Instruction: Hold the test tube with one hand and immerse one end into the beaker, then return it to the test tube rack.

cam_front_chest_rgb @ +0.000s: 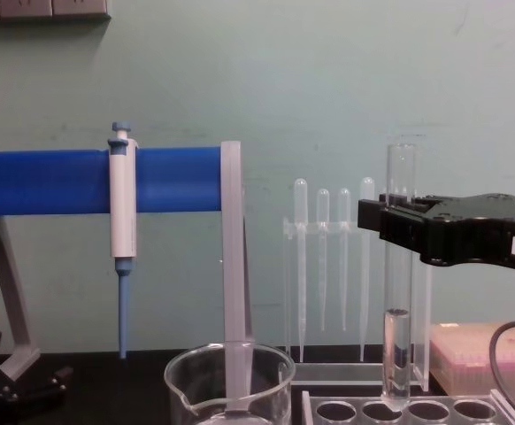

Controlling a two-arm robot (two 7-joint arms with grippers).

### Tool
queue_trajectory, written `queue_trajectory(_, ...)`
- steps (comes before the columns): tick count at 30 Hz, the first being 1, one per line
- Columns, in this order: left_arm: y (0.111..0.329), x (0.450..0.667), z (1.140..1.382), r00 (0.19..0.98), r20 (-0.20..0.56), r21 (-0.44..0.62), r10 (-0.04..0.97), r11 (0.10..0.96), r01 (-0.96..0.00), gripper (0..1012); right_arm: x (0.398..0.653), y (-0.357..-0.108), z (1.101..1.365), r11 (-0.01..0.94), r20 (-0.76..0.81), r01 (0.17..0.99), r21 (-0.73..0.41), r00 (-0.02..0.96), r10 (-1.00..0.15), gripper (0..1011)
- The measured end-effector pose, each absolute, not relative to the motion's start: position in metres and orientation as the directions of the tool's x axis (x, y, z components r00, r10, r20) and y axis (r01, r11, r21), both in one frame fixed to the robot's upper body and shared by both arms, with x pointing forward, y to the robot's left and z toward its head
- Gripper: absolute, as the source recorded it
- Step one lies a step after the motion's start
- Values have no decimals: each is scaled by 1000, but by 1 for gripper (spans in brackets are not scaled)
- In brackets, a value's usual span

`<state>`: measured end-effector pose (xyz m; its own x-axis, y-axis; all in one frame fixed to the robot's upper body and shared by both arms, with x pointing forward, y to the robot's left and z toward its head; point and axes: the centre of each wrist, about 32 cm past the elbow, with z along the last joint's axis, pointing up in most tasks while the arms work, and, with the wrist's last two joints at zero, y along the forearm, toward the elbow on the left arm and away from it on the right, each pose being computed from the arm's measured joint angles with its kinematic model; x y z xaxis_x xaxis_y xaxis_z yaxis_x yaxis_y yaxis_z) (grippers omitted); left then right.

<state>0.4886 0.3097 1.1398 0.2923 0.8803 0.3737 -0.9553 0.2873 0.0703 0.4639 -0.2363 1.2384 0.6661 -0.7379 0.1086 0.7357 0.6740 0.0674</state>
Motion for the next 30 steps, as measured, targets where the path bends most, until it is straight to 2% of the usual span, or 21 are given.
queue_trajectory(30,310,489,1140,292,374,70,880,287,-955,1000,464,-236,1238,674,109,736,68,666,-738,227)
